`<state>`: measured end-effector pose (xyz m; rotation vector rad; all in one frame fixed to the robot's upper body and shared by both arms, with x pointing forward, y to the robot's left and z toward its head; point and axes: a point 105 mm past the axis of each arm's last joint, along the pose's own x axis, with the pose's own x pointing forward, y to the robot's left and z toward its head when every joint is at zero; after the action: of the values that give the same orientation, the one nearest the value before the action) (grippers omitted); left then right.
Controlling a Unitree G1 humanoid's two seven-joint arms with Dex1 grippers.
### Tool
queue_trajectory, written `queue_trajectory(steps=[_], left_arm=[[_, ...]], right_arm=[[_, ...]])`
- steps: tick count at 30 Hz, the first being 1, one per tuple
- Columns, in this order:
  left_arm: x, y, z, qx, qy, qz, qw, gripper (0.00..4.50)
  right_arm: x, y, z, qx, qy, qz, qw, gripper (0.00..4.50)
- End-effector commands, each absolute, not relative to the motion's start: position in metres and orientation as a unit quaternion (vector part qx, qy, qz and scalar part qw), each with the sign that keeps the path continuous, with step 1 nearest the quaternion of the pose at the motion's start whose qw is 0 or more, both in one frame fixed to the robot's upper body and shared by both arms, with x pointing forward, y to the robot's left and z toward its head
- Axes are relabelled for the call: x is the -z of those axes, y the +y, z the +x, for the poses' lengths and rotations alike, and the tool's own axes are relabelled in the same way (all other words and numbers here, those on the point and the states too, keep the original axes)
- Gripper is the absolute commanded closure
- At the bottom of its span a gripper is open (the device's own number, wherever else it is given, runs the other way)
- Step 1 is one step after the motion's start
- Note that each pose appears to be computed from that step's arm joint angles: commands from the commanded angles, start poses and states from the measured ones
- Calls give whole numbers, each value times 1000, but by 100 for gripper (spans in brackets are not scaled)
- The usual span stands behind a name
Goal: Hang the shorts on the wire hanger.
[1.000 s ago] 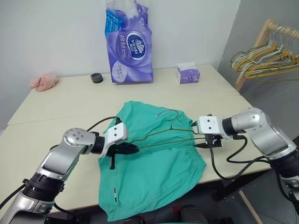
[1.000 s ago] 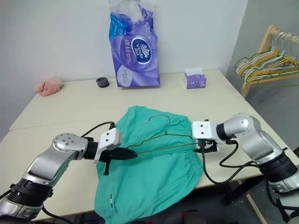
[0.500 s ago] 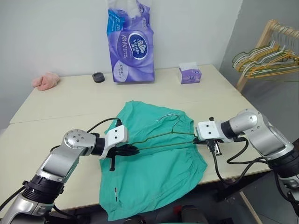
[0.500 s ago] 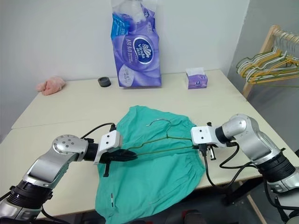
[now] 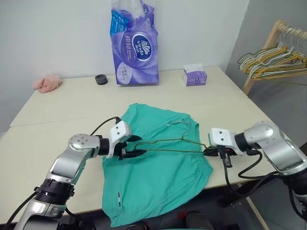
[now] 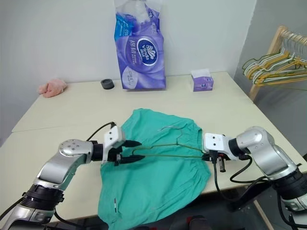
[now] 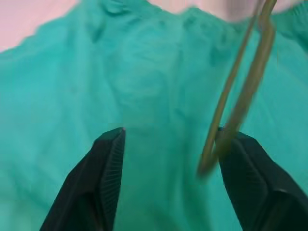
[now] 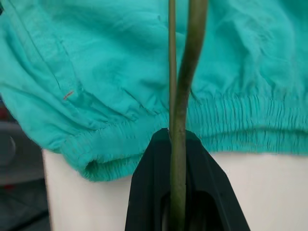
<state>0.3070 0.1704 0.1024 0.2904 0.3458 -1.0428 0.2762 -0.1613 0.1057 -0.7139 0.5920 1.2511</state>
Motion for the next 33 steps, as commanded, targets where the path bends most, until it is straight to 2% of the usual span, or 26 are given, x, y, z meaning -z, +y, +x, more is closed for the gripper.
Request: queue_trajectory(steps=[1, 5, 12, 16, 20, 27, 33], left_arm=[[-123, 199, 319, 434, 142, 109, 883, 161], [-126, 212, 319, 412, 143, 50, 899, 161], [-118, 189, 297, 485, 178, 15, 856, 161], [-121, 181, 296, 511, 183, 20, 840, 161], [-122, 179, 301, 510, 183, 27, 840, 161], [-123, 171, 301, 519, 181, 42, 834, 161], [-123, 171, 299, 519, 182, 43, 834, 161]], right_arm=[[-120, -175, 277, -522, 265, -272, 764, 450], [-117, -199, 271, -463, 291, -201, 813, 450], [-97, -241, 238, -356, 355, -76, 861, 450], [-84, -250, 220, -321, 392, -28, 861, 450], [-78, -248, 214, -311, 410, -15, 857, 450], [-67, -249, 218, -293, 447, 3, 845, 450], [-70, -237, 223, -322, 452, 3, 832, 450]])
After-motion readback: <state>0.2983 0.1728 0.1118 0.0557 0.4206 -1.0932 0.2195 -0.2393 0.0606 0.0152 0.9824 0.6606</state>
